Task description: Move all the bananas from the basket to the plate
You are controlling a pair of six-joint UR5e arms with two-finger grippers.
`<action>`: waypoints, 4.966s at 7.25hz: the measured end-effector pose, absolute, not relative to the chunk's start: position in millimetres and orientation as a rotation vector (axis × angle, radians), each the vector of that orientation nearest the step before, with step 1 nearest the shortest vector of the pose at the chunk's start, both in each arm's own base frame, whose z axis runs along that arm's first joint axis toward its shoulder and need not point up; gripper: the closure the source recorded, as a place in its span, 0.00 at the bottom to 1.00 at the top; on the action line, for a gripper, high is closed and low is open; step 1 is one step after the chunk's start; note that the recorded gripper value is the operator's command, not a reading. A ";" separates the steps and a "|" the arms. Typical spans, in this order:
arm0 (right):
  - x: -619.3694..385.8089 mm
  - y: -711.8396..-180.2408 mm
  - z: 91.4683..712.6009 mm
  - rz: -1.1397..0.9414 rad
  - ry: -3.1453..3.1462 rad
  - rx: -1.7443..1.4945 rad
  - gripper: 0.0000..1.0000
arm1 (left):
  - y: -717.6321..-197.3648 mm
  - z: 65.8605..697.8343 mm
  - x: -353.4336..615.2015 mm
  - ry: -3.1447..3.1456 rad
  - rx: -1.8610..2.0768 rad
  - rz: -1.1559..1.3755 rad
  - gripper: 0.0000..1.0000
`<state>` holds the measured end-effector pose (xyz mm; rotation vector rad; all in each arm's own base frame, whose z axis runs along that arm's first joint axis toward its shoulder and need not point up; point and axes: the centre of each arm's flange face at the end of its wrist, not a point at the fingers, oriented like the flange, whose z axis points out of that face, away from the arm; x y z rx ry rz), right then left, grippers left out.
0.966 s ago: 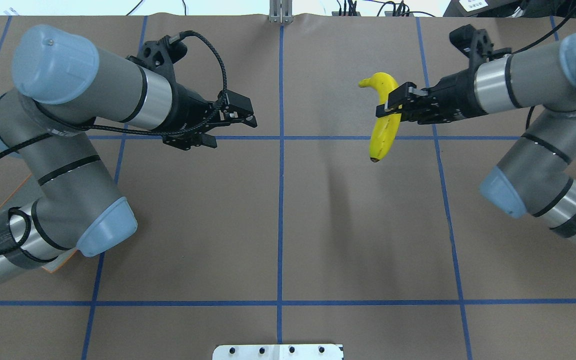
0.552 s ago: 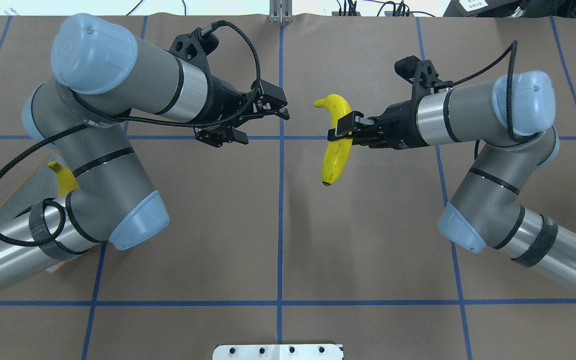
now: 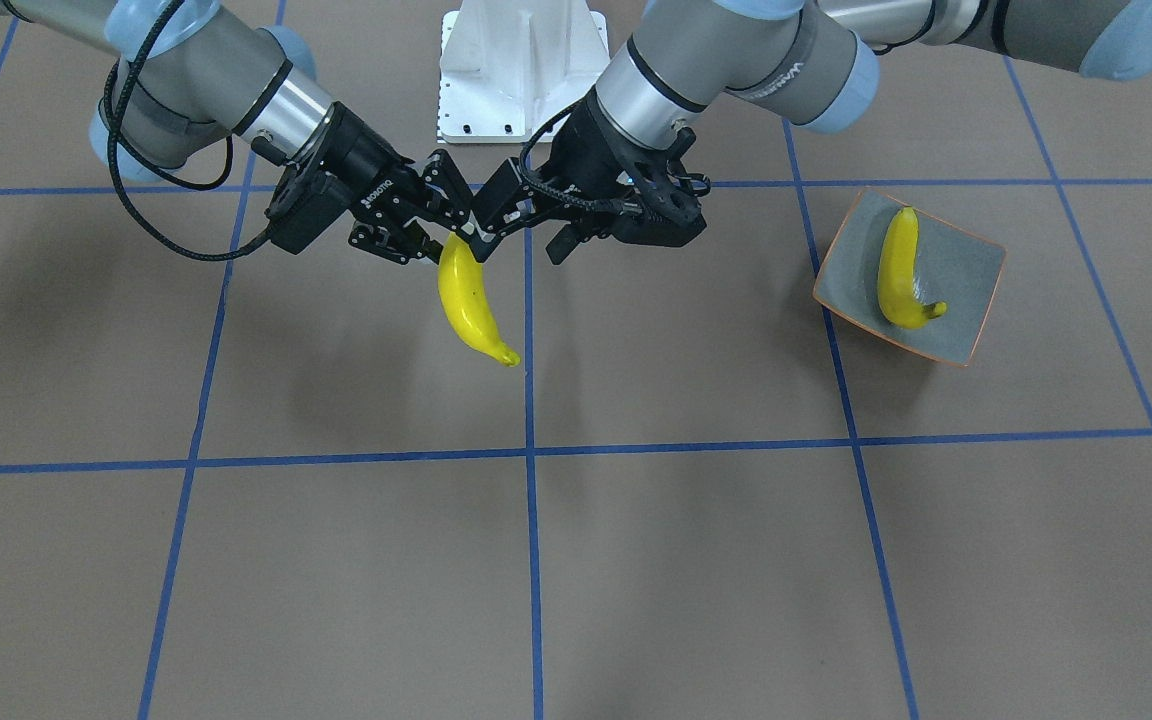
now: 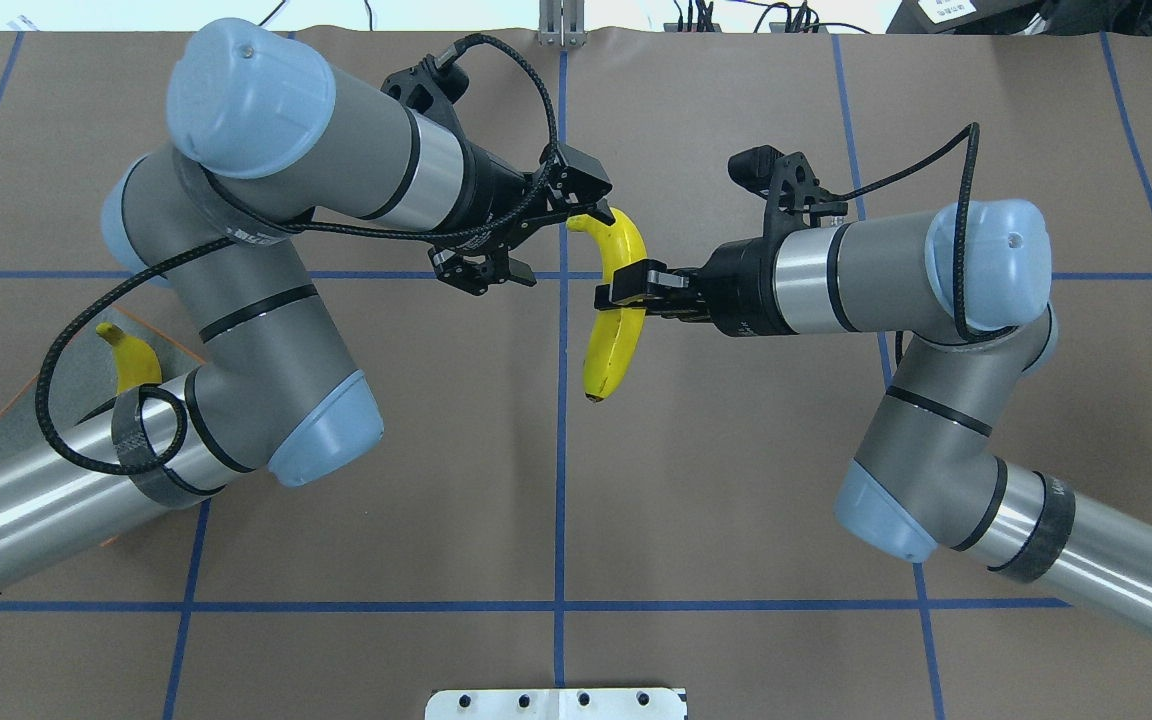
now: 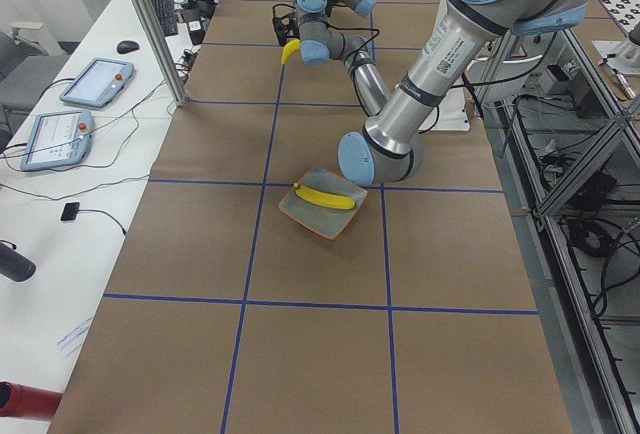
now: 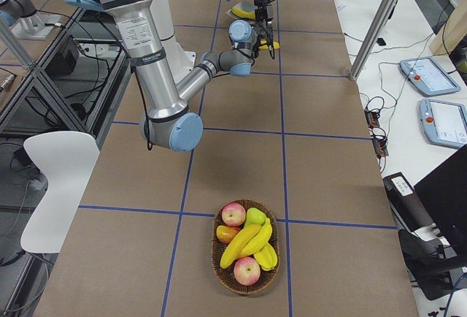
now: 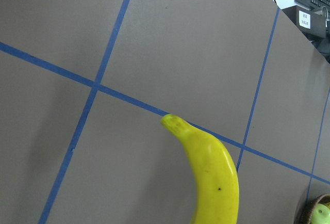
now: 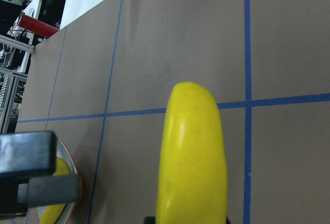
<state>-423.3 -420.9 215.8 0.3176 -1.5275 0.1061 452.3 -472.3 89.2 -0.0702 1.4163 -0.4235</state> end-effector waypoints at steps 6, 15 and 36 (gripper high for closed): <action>-436.3 -402.8 202.7 0.051 -1.543 0.361 1.00 | -477.3 96.4 478.5 1.424 -0.099 -0.429 0.26; -406.3 -385.7 216.6 0.019 -1.533 0.417 0.00 | -466.2 121.2 476.4 1.402 -0.098 -0.391 1.00; -348.0 -402.9 335.1 0.226 -1.317 0.428 0.00 | -442.9 464.0 298.5 0.367 0.066 0.058 0.01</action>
